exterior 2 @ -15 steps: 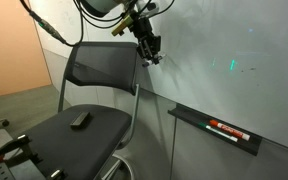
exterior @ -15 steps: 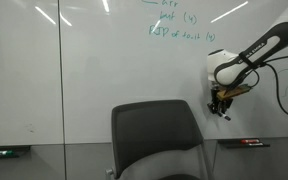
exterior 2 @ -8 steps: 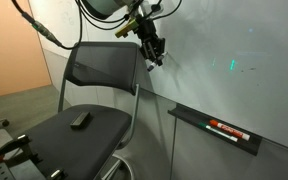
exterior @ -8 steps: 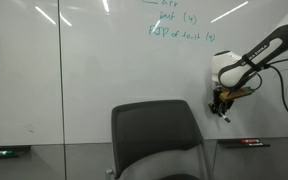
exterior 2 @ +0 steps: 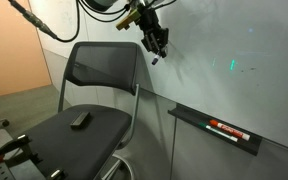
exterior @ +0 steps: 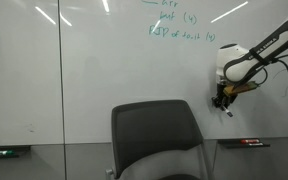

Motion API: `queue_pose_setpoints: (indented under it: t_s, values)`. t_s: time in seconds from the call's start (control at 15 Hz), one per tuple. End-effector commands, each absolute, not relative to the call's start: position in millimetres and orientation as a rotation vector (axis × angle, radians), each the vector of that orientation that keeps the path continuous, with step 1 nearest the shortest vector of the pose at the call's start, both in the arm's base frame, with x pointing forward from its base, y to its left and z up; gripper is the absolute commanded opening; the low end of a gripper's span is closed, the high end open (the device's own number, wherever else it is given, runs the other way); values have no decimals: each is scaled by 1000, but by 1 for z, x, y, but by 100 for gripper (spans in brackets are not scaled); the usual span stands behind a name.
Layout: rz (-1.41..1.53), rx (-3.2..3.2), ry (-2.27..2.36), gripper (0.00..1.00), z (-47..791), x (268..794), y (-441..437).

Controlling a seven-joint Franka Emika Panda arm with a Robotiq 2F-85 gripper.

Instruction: Use the marker to write on the whiteboard

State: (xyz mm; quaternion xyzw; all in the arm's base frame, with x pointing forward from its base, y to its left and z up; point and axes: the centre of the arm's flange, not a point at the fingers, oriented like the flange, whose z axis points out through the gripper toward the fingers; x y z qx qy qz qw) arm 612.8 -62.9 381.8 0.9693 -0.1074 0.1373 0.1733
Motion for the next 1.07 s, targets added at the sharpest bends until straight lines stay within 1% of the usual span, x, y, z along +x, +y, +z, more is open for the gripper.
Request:
queue_pose_setpoints:
  t_s: [0.0,0.13,0.47,1.0]
  values:
    - [286,2670,-377,17,382,592,-82]
    - [229,2637,-399,17,374,582,-95]
    - [203,2661,-432,16,352,578,-118]
    - [341,2693,-420,16,334,591,-123]
